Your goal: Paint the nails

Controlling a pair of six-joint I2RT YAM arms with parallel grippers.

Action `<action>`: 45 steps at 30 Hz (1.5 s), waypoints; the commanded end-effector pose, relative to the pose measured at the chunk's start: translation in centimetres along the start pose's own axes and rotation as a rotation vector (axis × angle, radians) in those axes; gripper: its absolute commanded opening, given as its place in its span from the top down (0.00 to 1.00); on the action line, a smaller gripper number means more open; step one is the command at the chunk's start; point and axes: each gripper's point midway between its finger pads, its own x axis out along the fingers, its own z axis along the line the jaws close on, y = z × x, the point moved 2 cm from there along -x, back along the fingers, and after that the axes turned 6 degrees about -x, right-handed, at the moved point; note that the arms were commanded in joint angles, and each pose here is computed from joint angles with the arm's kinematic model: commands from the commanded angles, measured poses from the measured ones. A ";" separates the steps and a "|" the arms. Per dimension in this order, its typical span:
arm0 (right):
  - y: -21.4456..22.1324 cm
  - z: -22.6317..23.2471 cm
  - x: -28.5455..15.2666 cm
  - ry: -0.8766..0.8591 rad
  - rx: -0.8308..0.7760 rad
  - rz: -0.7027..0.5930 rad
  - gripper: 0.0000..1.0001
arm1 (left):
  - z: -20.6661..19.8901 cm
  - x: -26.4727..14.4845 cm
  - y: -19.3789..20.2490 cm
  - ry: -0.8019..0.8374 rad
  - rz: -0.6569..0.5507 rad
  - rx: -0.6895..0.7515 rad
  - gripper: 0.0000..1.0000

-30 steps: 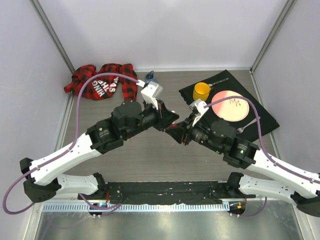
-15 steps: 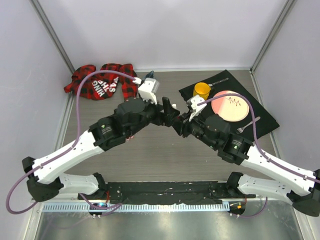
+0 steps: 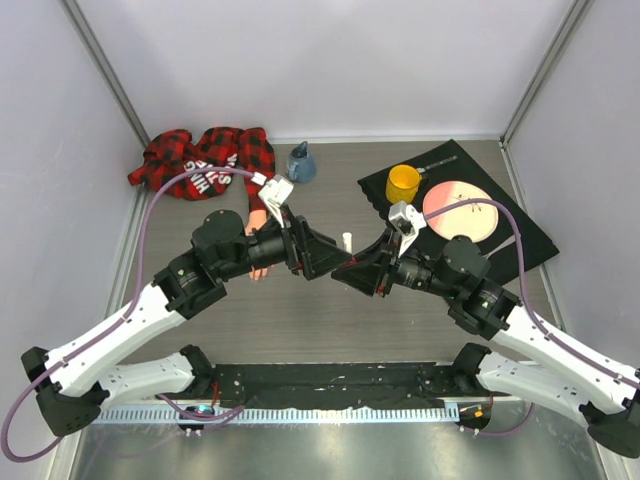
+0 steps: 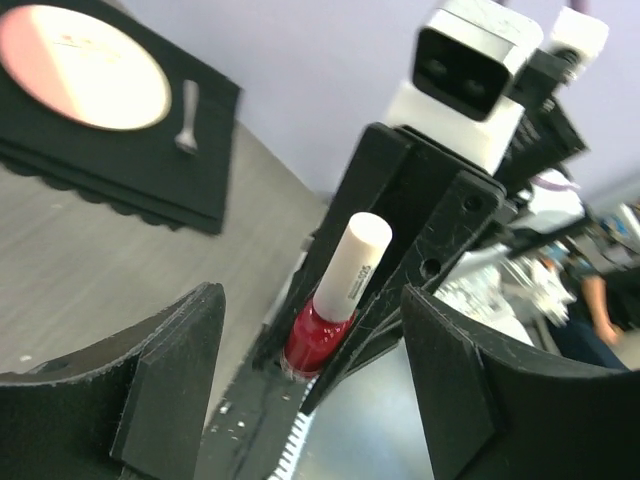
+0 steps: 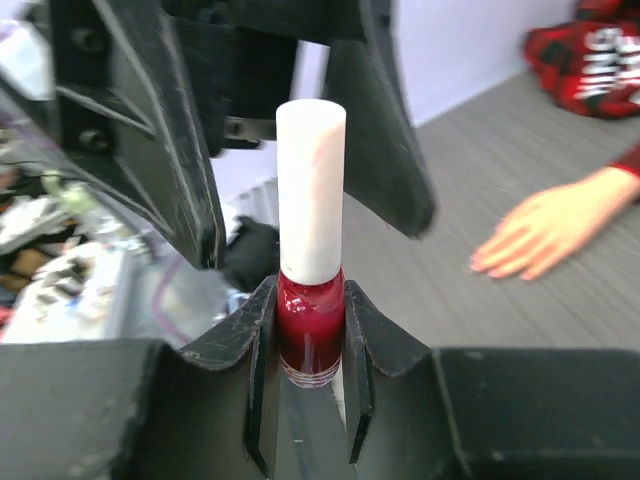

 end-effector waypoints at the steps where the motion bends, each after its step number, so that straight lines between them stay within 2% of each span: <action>1: -2.1 3.8 -0.8 -0.202 0.066 -0.089 0.99 | -4.8 -0.8 0.2 0.252 0.076 -0.001 0.27; 5: -2.5 4.2 -1.0 -0.220 0.067 -0.110 0.99 | -5.9 -1.1 -0.4 0.308 0.055 0.007 0.40; 9: -2.8 4.1 -0.9 -0.212 0.065 -0.116 0.99 | -6.1 -0.7 -0.3 0.319 0.077 0.011 0.60; 14: -3.2 3.5 -0.4 -0.177 0.054 -0.117 0.99 | -5.6 -0.2 -0.1 0.294 0.099 0.031 0.69; 17: -3.3 2.5 0.2 -0.117 0.043 -0.103 0.99 | -4.9 0.2 -0.7 0.235 0.081 0.072 0.88; 18: -3.4 2.0 0.3 -0.086 0.039 -0.101 0.99 | -4.1 0.4 -0.5 0.188 0.090 0.078 0.99; 19: -2.8 0.9 0.4 -0.020 0.049 -0.068 0.99 | -3.8 0.5 -0.5 0.152 0.078 0.092 1.00; 20: -4.0 -1.0 0.5 0.128 0.038 -0.097 0.99 | -2.2 1.0 -2.2 0.016 -0.026 0.113 1.00; 22: -2.6 -3.9 0.2 0.374 -0.016 -0.028 0.99 | 0.3 1.6 -1.3 -0.188 -0.044 0.187 1.00; 23: -4.2 -6.5 -1.0 0.600 -0.045 -0.084 0.99 | 1.8 1.5 -2.6 -0.317 -0.115 0.204 1.00; 26: -4.4 -7.3 -1.0 0.720 -0.122 -0.055 0.99 | 3.2 2.9 -2.9 -0.398 -0.160 0.170 1.00; 31: -4.3 -6.1 0.5 0.593 -0.197 -0.050 0.99 | 2.8 4.1 -3.7 -0.402 -0.175 0.149 1.00; 32: -4.2 -5.8 0.6 0.558 -0.203 -0.055 0.99 | 2.6 4.1 -3.8 -0.399 -0.177 0.147 0.95; 33: -3.5 -4.4 1.1 0.444 -0.211 -0.038 0.99 | 2.1 4.2 -3.6 -0.368 -0.158 0.145 0.86; 34: -3.5 -4.7 1.1 0.411 -0.215 -0.068 0.99 | 1.8 4.2 -3.6 -0.342 -0.143 0.160 0.74; 35: -3.6 -4.0 0.8 0.357 -0.217 -0.082 0.99 | 1.3 4.1 -3.5 -0.313 -0.135 0.164 0.49; 38: -3.1 -3.1 0.4 0.229 -0.202 -0.077 0.99 | -0.3 3.2 -3.2 -0.209 -0.116 0.155 0.25; 40: -2.4 -2.1 0.2 0.131 -0.188 -0.048 0.99 | -1.4 2.3 -2.7 -0.130 -0.089 0.143 0.21; 41: -2.3 -1.9 -0.1 0.117 -0.166 -0.046 0.99 | -1.8 2.1 -2.8 -0.105 -0.094 0.131 0.13; 45: -2.2 0.0 -1.0 -0.025 -0.119 -0.035 0.99 | -3.5 1.3 -1.9 0.022 -0.038 0.102 0.12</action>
